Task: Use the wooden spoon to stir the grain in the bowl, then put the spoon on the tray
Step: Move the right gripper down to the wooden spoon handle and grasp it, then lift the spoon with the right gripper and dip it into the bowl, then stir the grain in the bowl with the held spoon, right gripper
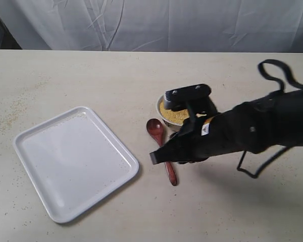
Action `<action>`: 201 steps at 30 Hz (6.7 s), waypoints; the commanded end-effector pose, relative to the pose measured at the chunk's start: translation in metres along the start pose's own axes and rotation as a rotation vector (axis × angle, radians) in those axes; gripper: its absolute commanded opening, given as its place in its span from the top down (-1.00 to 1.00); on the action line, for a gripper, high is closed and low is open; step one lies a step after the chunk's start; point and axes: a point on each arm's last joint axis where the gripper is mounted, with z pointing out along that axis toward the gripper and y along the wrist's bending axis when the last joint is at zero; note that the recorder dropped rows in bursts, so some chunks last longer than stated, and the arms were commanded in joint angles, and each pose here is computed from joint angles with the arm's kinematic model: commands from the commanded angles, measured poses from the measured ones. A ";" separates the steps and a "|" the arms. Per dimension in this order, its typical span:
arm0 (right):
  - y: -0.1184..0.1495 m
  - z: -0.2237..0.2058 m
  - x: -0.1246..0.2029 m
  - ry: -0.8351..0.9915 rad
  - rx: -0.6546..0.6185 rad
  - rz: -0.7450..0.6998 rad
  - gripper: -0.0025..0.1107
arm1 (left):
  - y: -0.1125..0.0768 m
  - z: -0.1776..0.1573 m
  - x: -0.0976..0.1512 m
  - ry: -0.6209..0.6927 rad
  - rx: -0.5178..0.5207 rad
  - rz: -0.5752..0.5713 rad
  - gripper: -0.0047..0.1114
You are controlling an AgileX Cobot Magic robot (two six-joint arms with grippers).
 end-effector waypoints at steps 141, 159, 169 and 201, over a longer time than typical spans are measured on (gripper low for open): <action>-0.037 0.035 -0.064 0.497 0.618 -0.922 0.97 | 0.000 0.000 0.001 0.000 0.005 -0.006 0.91; -0.019 0.004 -0.071 0.498 0.683 -0.964 0.97 | 0.000 0.000 0.001 0.000 0.005 -0.006 0.91; -0.024 -0.025 -0.077 0.534 0.781 -0.959 0.97 | 0.000 0.000 0.001 0.000 0.005 -0.006 0.91; -0.024 0.027 -0.056 0.584 0.635 -0.916 0.97 | 0.000 0.000 0.001 0.000 0.005 -0.006 0.91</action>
